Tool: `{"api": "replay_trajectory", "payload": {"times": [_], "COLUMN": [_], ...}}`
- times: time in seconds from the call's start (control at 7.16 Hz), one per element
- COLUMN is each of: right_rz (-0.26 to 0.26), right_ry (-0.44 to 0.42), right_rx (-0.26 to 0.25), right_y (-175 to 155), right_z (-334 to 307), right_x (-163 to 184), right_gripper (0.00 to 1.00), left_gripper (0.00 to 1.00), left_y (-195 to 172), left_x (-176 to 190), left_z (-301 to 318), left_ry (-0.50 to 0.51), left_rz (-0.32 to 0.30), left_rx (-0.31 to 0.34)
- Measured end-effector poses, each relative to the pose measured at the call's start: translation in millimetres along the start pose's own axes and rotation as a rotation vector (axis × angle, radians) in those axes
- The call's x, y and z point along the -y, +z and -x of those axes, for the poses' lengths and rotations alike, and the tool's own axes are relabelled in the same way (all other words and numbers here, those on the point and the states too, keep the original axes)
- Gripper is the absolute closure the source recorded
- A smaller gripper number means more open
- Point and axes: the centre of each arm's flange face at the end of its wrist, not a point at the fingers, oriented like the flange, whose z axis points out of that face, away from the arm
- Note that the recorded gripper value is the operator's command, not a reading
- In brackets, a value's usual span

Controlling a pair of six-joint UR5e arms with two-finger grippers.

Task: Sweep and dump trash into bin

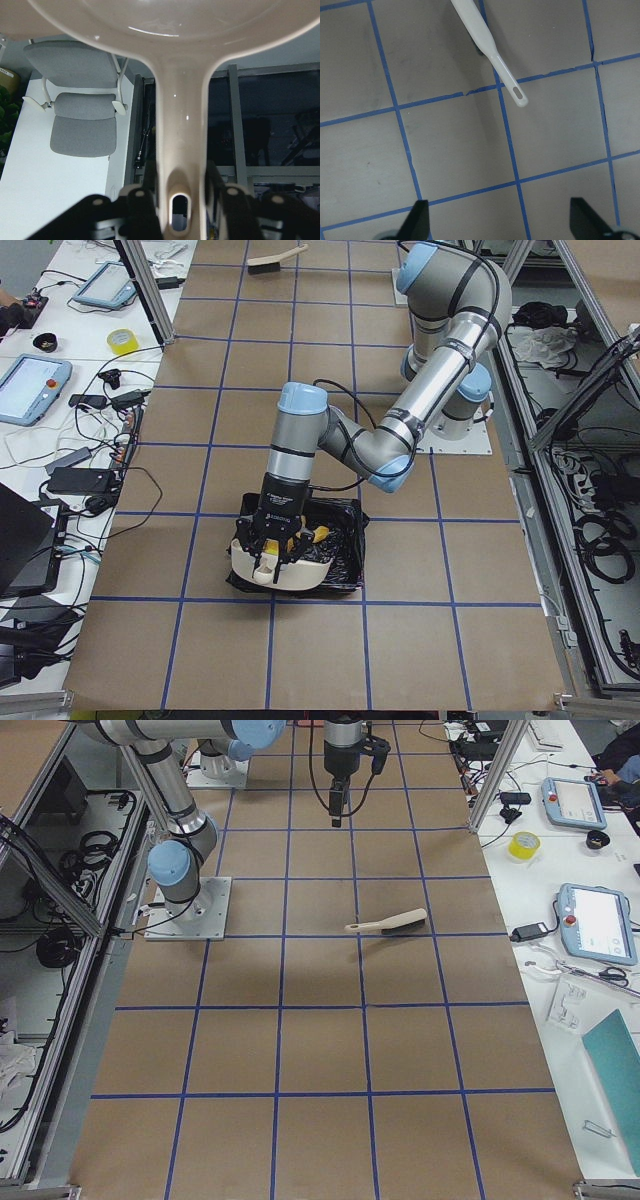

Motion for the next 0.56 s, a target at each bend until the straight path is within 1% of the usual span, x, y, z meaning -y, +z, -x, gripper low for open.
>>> {"api": "replay_trajectory", "payload": {"times": [0.14, 0.28, 0.42, 0.56], "right_rz": [-0.013, -0.029, -0.047, -0.059], "right_ry": [0.018, 0.022, 0.019, 0.013], "right_rx": [-0.003, -0.002, 0.003, 0.006], "right_y": [-7, -15, -23, -29], "right_z": [14, 30, 39, 43], "right_x": [-4, -10, -16, -19], "right_gripper": [0.00, 0.00, 0.00, 0.00], "left_gripper": [1.00, 1.00, 1.00, 1.00], "left_y": [-2, -3, -5, -11], "left_x": [1, 3, 5, 9], "left_z": [-1, 0, 2, 6], "left_ry": [0.008, 0.019, 0.029, 0.022], "left_rz": [-0.005, -0.038, -0.112, -0.211], "left_rx": [-0.001, -0.007, -0.005, 0.013]}}
